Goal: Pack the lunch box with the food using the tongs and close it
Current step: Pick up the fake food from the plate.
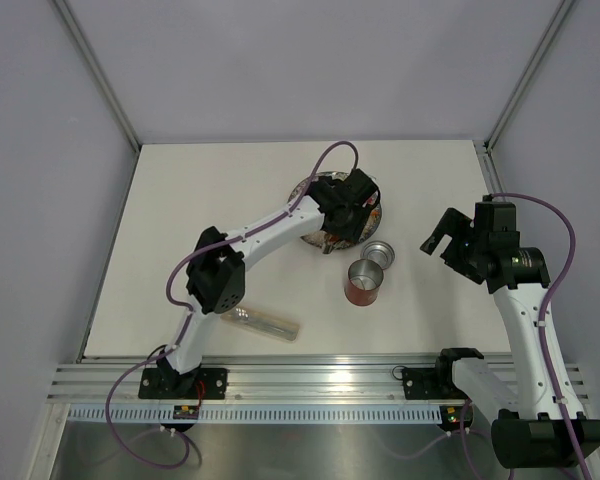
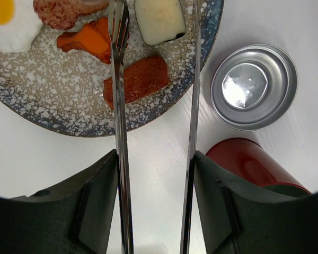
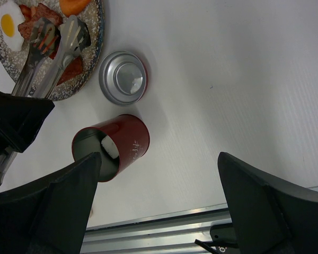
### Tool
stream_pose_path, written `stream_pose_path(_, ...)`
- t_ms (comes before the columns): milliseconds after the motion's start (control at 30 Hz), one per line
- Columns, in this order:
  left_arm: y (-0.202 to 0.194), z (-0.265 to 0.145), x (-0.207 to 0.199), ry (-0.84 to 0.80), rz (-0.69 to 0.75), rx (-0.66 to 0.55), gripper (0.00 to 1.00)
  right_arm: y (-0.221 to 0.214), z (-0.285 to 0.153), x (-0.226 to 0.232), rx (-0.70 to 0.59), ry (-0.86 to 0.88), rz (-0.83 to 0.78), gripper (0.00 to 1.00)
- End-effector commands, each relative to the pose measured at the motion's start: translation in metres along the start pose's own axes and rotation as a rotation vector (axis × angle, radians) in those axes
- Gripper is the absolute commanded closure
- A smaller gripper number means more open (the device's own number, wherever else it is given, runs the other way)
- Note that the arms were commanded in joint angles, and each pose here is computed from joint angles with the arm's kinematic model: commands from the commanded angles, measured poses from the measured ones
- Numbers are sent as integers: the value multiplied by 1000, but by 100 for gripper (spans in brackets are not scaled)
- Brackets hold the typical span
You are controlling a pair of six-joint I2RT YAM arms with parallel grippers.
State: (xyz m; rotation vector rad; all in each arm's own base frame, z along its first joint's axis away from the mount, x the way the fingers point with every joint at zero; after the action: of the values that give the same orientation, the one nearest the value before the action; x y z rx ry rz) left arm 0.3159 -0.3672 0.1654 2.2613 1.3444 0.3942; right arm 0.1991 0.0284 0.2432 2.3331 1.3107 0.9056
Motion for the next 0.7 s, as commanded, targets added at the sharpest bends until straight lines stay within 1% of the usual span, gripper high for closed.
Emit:
stream_pose_path(0,2,2,-1,13,0,-10,42,3,-1,4,-21,32,-9,0)
stream_pose_path(267,-5,7,0,22,6,17,44,2,-1,4,-21,32,-8,1)
stream_pose_path(433,-5,5,0,24,5,17,47,2,-2,4,-21,32,-4,1)
stream_pose_path(667,-3,0,-5,15,22,5,46,1,-3,4,-21,35,-2,1)
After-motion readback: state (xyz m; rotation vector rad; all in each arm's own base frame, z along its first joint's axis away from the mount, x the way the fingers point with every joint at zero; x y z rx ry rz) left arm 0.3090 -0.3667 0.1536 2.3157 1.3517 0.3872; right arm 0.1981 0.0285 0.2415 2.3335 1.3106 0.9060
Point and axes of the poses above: each gripper's point midway between its finger pads, its own z axis out along the fingers, its own x axis along the line the jaws close on, y = z × x, the point moved 5 cm from there along -z, back along the fingers, and after that the axes turned 1 degree about z, right-handed, at the moved point
